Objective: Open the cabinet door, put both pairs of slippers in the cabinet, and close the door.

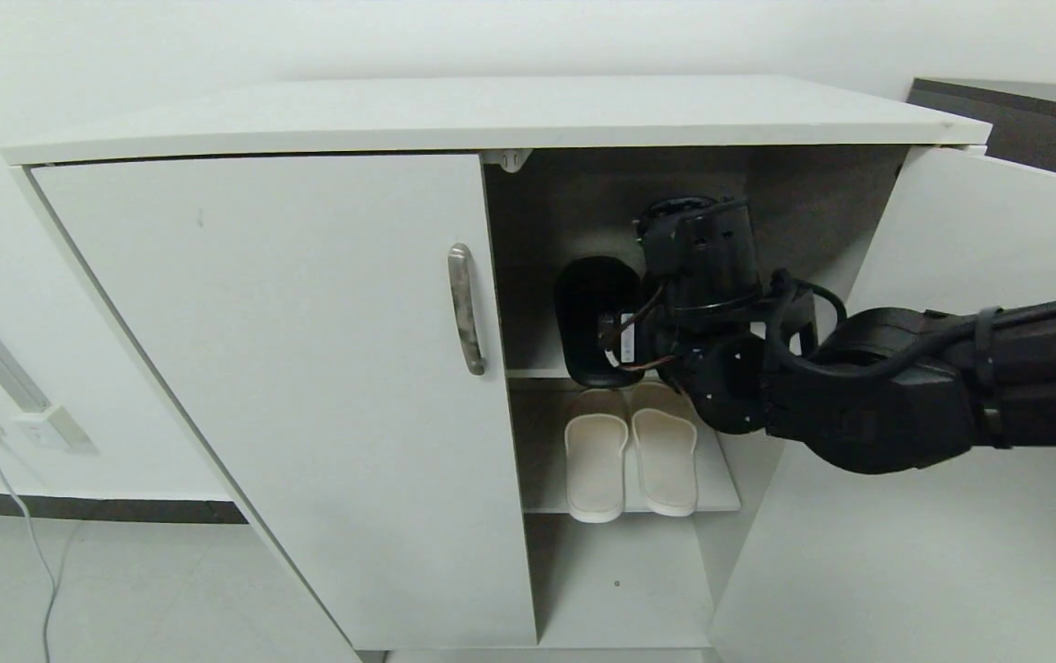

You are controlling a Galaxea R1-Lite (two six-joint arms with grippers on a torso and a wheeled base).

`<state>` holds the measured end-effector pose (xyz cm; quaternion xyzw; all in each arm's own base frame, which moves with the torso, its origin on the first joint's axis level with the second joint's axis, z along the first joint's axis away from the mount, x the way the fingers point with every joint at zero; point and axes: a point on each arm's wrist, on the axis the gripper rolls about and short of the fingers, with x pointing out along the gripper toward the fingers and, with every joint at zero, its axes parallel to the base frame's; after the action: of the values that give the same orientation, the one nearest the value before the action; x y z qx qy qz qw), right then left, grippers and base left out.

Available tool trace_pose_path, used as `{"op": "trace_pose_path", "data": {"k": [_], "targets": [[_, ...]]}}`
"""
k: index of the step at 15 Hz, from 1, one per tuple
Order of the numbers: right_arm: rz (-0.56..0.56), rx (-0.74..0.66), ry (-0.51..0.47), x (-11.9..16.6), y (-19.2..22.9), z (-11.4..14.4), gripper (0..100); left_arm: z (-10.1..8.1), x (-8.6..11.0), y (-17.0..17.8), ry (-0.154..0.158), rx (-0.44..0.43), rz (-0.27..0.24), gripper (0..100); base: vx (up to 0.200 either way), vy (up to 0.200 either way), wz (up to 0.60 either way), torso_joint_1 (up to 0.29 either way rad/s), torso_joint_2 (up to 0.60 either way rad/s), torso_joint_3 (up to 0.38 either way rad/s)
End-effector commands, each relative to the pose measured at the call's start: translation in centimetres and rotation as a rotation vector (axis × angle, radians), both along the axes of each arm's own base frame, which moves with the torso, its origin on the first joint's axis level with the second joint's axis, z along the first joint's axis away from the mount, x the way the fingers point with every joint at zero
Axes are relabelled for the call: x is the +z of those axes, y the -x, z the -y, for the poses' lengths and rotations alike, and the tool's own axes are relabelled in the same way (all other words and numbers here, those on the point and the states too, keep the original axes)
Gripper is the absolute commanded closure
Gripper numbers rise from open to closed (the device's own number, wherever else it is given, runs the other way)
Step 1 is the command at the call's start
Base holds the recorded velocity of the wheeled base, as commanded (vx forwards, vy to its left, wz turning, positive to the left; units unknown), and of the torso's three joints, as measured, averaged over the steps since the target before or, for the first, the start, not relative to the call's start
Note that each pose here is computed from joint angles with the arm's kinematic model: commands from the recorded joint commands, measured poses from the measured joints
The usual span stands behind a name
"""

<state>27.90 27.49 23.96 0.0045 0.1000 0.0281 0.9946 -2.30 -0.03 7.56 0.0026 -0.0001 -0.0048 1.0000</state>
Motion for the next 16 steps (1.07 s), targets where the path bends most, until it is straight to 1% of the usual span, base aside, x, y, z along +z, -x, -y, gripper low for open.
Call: {"op": "trace_pose_path", "data": {"k": [1, 3, 4, 6, 8, 12, 16], "targets": [[0.027, 0.048, -0.028, 1.0, 3.5, 1.8, 0, 0.0, 0.0, 0.0, 0.001, 0.0, -0.002, 100, 0.0, 0.0, 0.0, 0.0, 0.0, 0.0], [0.037, 0.124, -0.05, 0.6, 6.1, 2.7, 0, 0.0, 0.0, 0.0, -0.001, -0.001, -0.002, 100, 0.0, 0.0, 0.0, 0.0, 0.0, 0.0], [0.042, 0.165, -0.057, 0.6, 7.2, 3.0, 100, 0.0, 0.0, 0.0, -0.001, -0.003, -0.002, 100, 0.0, 0.0, 0.0, 0.0, 0.0, 0.0], [0.034, 0.188, -0.039, 0.0, 7.9, 3.3, 100, 0.0, 0.0, 0.0, -0.001, -0.003, -0.002, 100, 0.0, 0.0, 0.0, 0.0, 0.0, 0.0], [0.02, 0.198, -0.02, -0.7, 8.1, 3.0, 100, 0.0, 0.0, 0.0, -0.001, -0.003, -0.002, 100, 0.0, 0.0, 0.0, 0.0, 0.0, 0.0], [0.014, 0.22, -0.011, -1.0, 8.6, 2.2, 100, 0.0, 0.0, 0.0, 0.001, -0.003, -0.002, 100, 0.0, 0.0, 0.0, 0.0, 0.0, 0.0], [0.008, 0.22, -0.002, -1.4, 8.6, 2.0, 100, 0.0, 0.0, 0.0, 0.001, -0.003, -0.002, 100, 0.0, 0.0, 0.0, 0.0, 0.0, 0.0]]}}
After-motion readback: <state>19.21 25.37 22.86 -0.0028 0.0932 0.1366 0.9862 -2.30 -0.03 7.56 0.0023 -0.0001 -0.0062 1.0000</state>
